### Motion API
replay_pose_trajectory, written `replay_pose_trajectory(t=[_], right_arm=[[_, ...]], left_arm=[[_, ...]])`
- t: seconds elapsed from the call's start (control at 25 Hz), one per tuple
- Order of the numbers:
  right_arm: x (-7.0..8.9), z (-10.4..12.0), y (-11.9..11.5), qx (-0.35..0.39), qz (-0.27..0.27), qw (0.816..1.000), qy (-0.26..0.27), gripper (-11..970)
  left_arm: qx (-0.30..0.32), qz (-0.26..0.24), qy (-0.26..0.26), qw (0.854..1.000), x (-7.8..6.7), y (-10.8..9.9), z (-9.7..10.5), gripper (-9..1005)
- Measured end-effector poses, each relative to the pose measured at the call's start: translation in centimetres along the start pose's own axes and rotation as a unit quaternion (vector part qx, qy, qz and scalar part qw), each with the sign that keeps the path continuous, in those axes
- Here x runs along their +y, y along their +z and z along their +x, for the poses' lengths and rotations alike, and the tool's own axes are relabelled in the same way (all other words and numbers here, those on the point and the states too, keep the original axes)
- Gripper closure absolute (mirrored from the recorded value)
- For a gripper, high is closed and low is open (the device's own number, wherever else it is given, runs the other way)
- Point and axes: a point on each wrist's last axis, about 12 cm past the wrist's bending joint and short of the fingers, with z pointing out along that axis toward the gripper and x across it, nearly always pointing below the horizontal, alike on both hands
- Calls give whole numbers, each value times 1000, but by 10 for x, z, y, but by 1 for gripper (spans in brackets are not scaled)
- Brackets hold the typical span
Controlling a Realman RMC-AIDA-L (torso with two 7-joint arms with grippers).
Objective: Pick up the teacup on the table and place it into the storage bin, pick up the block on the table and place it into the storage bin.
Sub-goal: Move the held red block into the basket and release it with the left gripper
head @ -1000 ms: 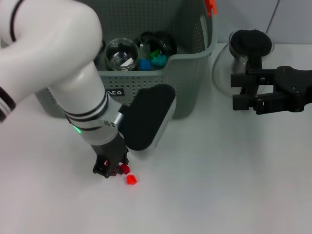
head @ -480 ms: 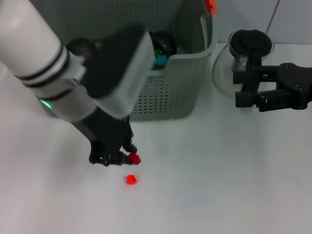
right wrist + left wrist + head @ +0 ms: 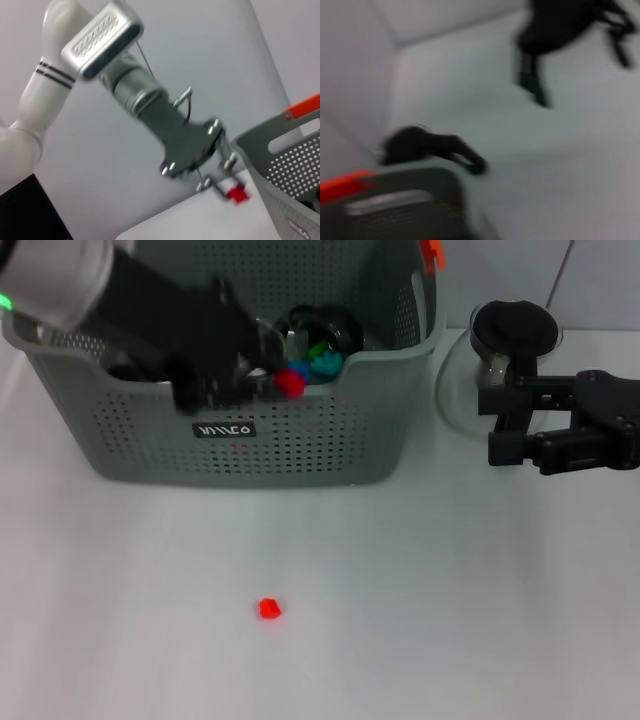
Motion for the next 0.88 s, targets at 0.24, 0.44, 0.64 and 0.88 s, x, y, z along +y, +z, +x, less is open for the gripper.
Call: replay_pose_trajectory(t=[0.24,0.44,0.64,0.88], right_arm=[[2,3,-2,1,-5,1000,1,35],[4,5,-4,3,-8,1000,-2,35],[4,6,-5,8,-7,1000,-2,35],[4,6,-9,11,-5,1000,-3,35]], left_arm=[[-33,-102,-61,992,37,-7,10,776],[-49,-198,-166,965,75,3,31,771],[-46,-241,-266,932,99,15,59,767],[-27,-251,-293,922,95,26,72,762]])
